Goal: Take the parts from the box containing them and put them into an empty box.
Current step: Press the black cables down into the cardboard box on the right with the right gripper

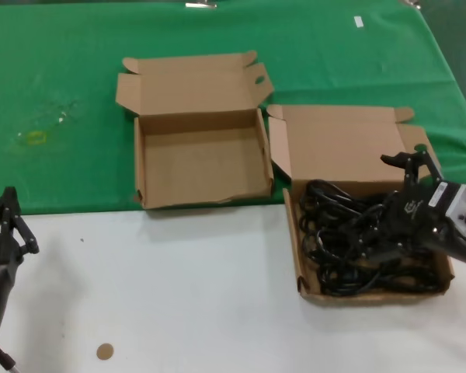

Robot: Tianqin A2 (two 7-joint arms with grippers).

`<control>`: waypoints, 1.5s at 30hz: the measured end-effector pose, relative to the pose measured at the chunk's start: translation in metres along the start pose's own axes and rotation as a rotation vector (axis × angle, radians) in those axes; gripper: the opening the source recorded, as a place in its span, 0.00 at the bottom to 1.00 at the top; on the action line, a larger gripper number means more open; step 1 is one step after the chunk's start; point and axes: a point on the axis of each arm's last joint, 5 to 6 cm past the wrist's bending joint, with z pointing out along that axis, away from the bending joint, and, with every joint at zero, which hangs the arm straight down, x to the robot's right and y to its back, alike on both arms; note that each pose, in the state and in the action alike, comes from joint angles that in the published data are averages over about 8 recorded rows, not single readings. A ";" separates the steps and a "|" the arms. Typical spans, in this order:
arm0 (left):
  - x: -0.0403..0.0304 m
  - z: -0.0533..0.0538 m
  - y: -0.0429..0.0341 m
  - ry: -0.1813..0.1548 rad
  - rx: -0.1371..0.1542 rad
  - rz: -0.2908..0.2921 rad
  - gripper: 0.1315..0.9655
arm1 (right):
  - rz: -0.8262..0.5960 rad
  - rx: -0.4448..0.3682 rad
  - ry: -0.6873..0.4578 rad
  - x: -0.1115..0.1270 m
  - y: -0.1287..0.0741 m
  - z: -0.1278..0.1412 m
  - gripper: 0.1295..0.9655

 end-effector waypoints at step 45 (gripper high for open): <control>0.0000 0.000 0.0000 0.000 0.000 0.000 0.01 | -0.631 -0.139 -0.483 0.099 -0.004 0.057 0.85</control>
